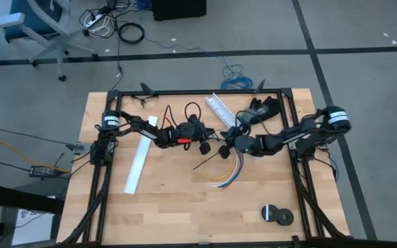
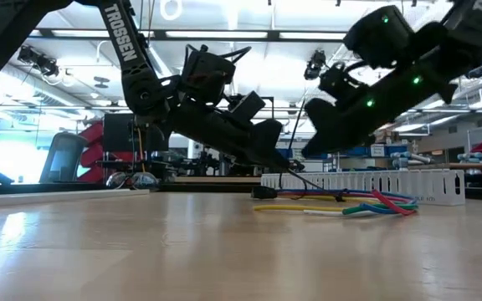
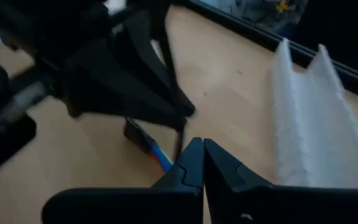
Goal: Ziptie cables
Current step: Wrap the cable wires with black zip tie
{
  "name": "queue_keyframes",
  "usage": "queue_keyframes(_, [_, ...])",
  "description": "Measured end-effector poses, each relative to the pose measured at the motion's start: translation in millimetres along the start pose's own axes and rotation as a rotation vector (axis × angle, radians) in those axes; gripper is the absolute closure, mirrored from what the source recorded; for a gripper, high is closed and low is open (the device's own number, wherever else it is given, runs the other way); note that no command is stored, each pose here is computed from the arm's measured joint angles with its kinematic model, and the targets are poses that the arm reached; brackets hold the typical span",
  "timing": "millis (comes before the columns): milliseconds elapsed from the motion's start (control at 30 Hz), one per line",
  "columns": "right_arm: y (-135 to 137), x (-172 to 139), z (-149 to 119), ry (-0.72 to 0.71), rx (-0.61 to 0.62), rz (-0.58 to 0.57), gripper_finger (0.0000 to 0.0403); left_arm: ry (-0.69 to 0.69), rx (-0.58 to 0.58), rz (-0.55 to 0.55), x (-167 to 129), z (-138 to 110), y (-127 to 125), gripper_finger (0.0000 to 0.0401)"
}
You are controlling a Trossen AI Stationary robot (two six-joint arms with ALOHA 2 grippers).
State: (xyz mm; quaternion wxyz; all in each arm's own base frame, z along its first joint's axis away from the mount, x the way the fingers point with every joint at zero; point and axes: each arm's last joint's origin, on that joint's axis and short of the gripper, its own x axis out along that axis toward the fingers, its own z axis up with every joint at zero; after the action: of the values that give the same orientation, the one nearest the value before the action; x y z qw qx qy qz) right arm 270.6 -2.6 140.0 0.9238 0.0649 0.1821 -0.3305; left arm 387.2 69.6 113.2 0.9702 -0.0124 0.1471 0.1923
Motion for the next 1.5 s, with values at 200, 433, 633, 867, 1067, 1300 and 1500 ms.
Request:
queue_keyframes(200, [9.1, 10.8, -5.7, -0.067, -0.087, 0.062, 0.0382, 0.001, 0.0, 0.001, -0.1, 0.1, 0.2, 0.0353])
queue_keyframes(433, [10.8, 15.3, -9.1, -0.084, -0.086, 0.074, 0.0324, -0.001, 0.0, 0.003, -0.1, 0.4, 0.2, 0.0352])
queue_keyframes(633, [7.3, 17.4, -6.6, -0.103, -0.091, 0.031, 0.0295, -0.001, 0.0, 0.003, -0.1, 0.5, 0.2, 0.0352])
queue_keyframes(867, [3.6, 20.0, -4.8, -0.109, -0.08, 0.016, 0.0291, -0.001, 0.0, 0.003, -0.1, 0.5, 0.2, 0.0352])
queue_keyframes(1067, [-0.2, 23.1, -1.5, -0.122, -0.067, 0.022, 0.0291, -0.001, 0.0, 0.003, -0.1, 0.5, 0.2, 0.0352])
queue_keyframes(1300, [-2.5, 25.4, -0.6, -0.117, -0.053, 0.047, 0.0333, -0.002, -0.001, 0.003, 0.0, 0.6, 0.2, 0.0352])
queue_keyframes(1500, [-2.2, 25.4, -0.6, -0.115, -0.065, 0.057, 0.0395, -0.003, -0.001, 0.003, 0.0, 0.9, 0.1, 0.0352])
